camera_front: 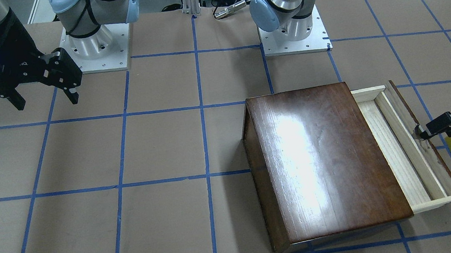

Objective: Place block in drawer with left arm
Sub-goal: 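Pull the drawer open with the left gripper, away from the cabinet, then release the handle and move the left gripper over the yellow cube, then lower the left gripper and grasp the yellow cube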

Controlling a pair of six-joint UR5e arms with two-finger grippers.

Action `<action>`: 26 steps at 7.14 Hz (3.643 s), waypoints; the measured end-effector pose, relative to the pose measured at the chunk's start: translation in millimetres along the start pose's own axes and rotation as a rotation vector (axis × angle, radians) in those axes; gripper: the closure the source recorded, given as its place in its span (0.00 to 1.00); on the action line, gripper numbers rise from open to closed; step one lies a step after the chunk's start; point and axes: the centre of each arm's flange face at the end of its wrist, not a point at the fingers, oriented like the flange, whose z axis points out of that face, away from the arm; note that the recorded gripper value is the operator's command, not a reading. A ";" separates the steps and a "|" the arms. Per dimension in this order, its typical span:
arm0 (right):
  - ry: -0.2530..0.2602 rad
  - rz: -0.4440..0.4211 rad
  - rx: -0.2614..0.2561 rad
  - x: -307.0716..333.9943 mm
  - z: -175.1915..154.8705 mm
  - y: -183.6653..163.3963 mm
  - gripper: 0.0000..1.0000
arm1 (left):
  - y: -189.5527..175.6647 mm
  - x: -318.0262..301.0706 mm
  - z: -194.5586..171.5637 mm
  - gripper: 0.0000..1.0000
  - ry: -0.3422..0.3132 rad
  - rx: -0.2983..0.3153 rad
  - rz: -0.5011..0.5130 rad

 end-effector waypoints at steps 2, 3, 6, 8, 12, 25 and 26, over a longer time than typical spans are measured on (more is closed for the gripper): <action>-0.001 -0.001 0.000 -0.4 0.0 0.0 0.00 | -3.9 0.0 -11.0 0.00 -0.006 0.010 0.000; -0.001 -0.001 0.000 -0.4 0.0 0.1 0.00 | -6.7 0.0 -18.7 0.00 -0.008 0.011 0.000; 0.000 -0.001 0.000 -0.3 0.1 0.0 0.00 | -8.7 -3.6 -41.7 0.00 -0.059 0.009 0.100; -0.001 -0.001 0.000 -0.4 0.2 -0.1 0.00 | -2.8 -34.0 -56.1 0.00 -0.128 -0.020 0.313; 0.000 0.000 0.000 -0.1 0.0 0.0 0.00 | 8.4 -98.1 -43.6 0.00 -0.167 -0.074 0.826; -0.001 0.000 0.000 -0.4 0.0 0.0 0.00 | 30.2 -146.6 55.0 0.00 -0.237 -0.102 1.735; -0.001 0.000 0.000 -0.3 0.0 0.0 0.00 | 29.2 -149.2 61.3 0.00 -0.230 -0.101 1.736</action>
